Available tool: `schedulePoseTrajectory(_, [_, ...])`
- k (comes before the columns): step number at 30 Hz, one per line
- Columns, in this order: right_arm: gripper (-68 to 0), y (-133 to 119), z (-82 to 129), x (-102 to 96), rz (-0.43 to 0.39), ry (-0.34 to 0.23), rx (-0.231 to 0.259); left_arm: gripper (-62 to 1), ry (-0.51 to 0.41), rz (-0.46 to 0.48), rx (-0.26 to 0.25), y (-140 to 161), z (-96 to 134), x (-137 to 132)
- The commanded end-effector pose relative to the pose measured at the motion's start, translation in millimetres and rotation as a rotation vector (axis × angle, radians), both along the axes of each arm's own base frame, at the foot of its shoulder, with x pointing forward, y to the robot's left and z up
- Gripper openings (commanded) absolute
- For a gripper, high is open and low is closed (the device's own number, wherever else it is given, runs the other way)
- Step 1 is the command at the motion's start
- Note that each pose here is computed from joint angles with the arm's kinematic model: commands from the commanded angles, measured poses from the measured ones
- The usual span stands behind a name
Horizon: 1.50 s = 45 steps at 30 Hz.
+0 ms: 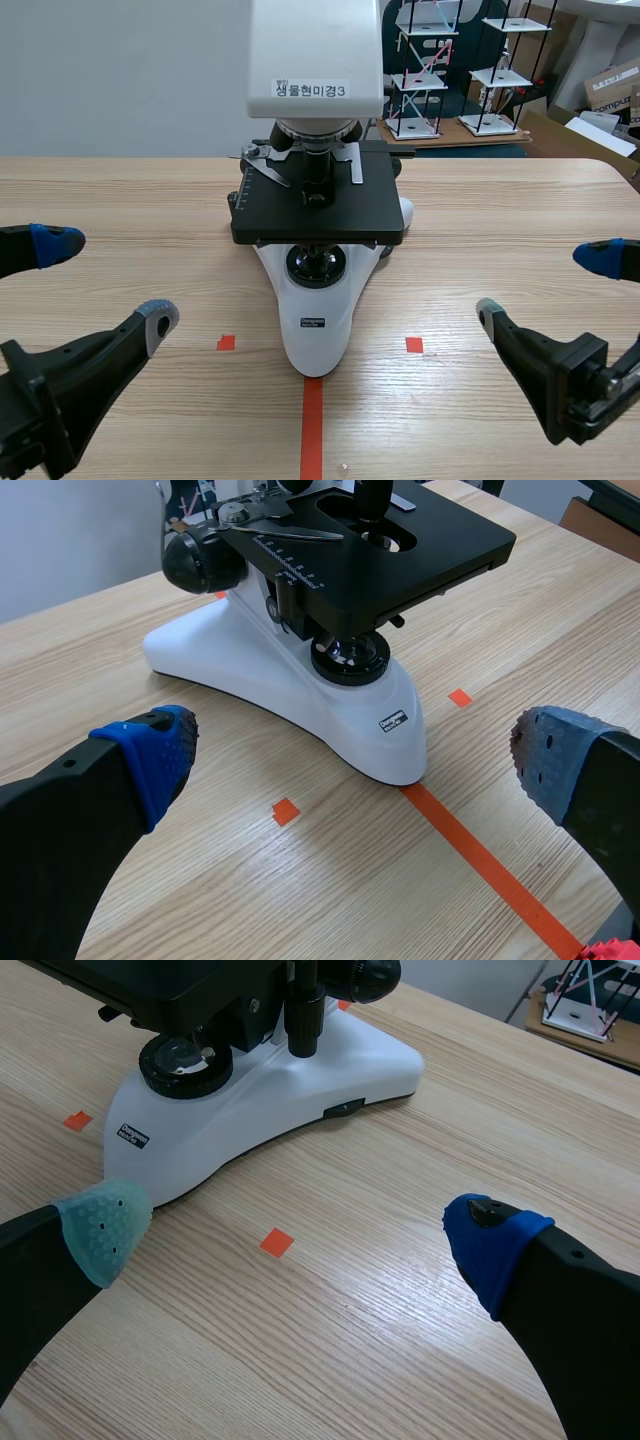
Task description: Point at the stage clip
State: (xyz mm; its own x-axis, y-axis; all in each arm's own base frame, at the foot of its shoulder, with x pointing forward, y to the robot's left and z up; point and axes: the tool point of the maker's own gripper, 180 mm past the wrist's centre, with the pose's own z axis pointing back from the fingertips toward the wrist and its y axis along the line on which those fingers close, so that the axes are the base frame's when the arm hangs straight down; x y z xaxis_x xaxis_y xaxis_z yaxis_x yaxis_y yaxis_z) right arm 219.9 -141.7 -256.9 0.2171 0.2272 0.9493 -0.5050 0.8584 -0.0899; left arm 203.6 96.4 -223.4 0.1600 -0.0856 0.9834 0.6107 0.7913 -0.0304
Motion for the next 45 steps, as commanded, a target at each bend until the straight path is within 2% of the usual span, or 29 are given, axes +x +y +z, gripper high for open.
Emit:
schedulePoseTrajectory(1, [-2.7, 0, 12, 4.2, -0.003, -0.041, 0.011, 1.4, -0.017, -0.007, -0.024, -4, 7, 0])
schedulePoseTrajectory(23, [-2.7, 0, 12, 4.2, -0.003, -0.041, 0.011, 1.3, -0.022, -0.012, -0.025, -4, 8, 0])
schedulePoseTrajectory(29, [-2.7, 0, 12, 4.2, -0.003, -0.041, 0.011, -34.7, -0.034, -0.065, -0.012, -11, 9, 3])
schedulePoseTrajectory(35, [-2.7, 0, 13, 4.3, -0.003, -0.044, 0.013, -54.8, -0.051, -0.131, 0.025, -16, 1, 17])
schedulePoseTrajectory(36, [-2.7, 0, 13, 4.3, -0.003, -0.044, 0.013, -57.2, -0.056, -0.14, 0.032, -16, 0, 21])
schedulePoseTrajectory(39, [-2.7, 0, 13, 4.3, -0.003, -0.044, 0.013, -57.1, -0.071, -0.16, 0.043, -16, -1, 34])
schedulePoseTrajectory(43, [-2.7, 0, 13, 4.3, -0.003, -0.044, 0.013, -57.1, -0.077, -0.159, 0.012, -12, 1, 55])
schedulePoseTrajectory(45, [-2.7, 0, 13, 4.3, -0.003, -0.044, 0.013, -57.1, -0.087, -0.167, 0.015, -12, 2, 64])
